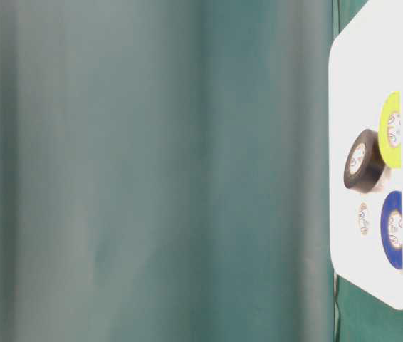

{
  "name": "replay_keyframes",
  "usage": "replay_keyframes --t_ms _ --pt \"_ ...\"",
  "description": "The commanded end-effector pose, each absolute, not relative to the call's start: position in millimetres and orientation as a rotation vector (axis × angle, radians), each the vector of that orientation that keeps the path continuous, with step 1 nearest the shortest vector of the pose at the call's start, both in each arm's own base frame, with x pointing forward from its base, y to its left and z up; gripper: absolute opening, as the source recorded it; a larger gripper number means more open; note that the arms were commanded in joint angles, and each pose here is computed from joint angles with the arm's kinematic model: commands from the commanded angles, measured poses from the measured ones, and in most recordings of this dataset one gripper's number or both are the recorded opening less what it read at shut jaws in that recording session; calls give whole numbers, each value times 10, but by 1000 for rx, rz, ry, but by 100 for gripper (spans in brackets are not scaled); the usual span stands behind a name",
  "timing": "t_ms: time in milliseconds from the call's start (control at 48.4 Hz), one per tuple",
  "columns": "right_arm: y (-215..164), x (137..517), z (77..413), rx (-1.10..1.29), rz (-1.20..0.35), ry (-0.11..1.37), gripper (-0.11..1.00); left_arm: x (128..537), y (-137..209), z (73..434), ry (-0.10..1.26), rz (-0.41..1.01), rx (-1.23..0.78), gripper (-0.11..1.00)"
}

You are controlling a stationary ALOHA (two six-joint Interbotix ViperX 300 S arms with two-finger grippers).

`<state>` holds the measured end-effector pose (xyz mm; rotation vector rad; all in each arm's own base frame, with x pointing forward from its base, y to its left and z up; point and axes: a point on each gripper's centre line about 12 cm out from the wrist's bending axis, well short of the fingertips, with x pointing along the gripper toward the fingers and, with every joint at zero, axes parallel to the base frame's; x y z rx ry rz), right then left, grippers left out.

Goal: Put the tape into the white case with the left arm.
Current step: 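Move the left gripper down toward the red tape roll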

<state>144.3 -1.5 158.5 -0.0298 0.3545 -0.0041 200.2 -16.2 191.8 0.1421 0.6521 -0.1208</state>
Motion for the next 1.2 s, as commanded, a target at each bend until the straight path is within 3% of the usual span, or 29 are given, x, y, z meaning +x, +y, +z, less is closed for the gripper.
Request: replay_keyframes --t_ms 0,847,1178 --pt "-14 1469 1633 -30 -4 339 -9 2068 -173 1915 652 -122 140 93" --pt "-14 1466 1625 -30 -4 342 -9 3117 -459 1598 841 -191 170 93" --pt "-14 1467 1625 -31 -3 342 -9 3280 -514 1565 865 -201 175 93"
